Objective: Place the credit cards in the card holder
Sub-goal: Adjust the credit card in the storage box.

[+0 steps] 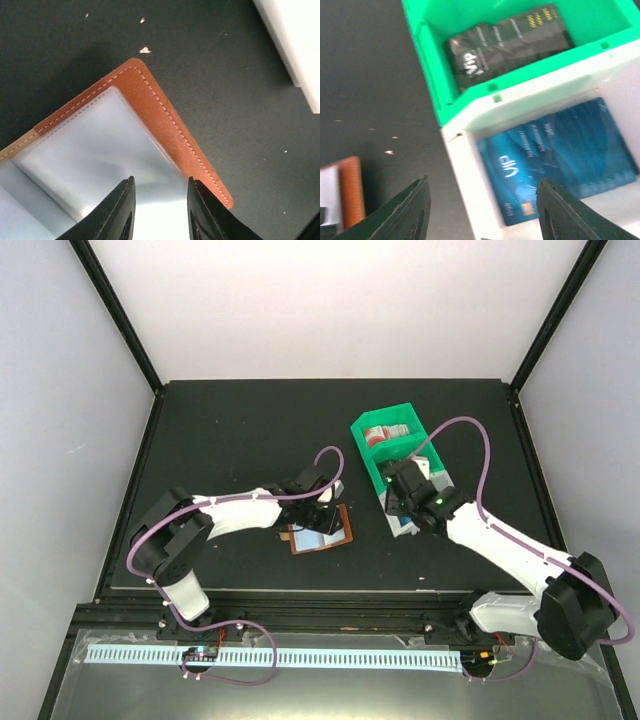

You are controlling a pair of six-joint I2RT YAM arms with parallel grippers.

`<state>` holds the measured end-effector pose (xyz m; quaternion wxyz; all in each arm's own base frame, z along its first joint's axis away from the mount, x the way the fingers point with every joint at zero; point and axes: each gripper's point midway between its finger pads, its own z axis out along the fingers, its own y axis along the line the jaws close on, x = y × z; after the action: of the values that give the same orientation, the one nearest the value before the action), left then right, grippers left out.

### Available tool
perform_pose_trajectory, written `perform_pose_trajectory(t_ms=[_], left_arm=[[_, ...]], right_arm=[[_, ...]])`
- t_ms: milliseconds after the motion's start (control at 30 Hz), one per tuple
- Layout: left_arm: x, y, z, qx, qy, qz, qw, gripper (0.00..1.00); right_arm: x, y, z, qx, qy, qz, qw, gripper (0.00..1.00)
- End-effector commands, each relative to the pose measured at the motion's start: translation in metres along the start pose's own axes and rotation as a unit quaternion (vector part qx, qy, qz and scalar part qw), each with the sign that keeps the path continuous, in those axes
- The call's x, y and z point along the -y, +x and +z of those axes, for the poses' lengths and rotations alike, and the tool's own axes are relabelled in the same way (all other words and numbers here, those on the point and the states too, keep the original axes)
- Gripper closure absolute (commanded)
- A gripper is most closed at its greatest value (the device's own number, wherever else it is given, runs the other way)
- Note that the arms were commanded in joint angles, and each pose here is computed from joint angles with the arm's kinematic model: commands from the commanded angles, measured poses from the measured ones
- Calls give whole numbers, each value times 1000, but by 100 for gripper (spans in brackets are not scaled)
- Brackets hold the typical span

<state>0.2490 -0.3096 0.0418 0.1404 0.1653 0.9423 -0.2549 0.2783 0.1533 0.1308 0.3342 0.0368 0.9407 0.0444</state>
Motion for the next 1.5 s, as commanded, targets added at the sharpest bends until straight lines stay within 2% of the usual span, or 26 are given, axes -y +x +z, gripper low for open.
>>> perform_pose_trajectory(t_ms=[0, 400, 800, 1000, 1167, 1467], left_arm=[[23, -16, -16, 20, 31, 21, 999, 70], [14, -8, -6, 9, 19, 40, 999, 70], [10, -1, 8, -7, 23, 39, 999, 70], [5, 2, 14, -11, 17, 31, 999, 71], [1, 5, 17, -15, 8, 30, 999, 71], [-4, 10, 19, -21, 3, 30, 999, 71]], right_arm=[[27, 7, 6, -57, 9, -47, 997, 40], [58, 18, 70, -154, 31, -44, 987, 37], [55, 28, 95, -191, 19, -58, 980, 39], [46, 32, 98, -205, -5, -63, 977, 45], [37, 29, 93, -210, -56, -25, 976, 60], [19, 23, 75, -208, -121, 1, 971, 66]])
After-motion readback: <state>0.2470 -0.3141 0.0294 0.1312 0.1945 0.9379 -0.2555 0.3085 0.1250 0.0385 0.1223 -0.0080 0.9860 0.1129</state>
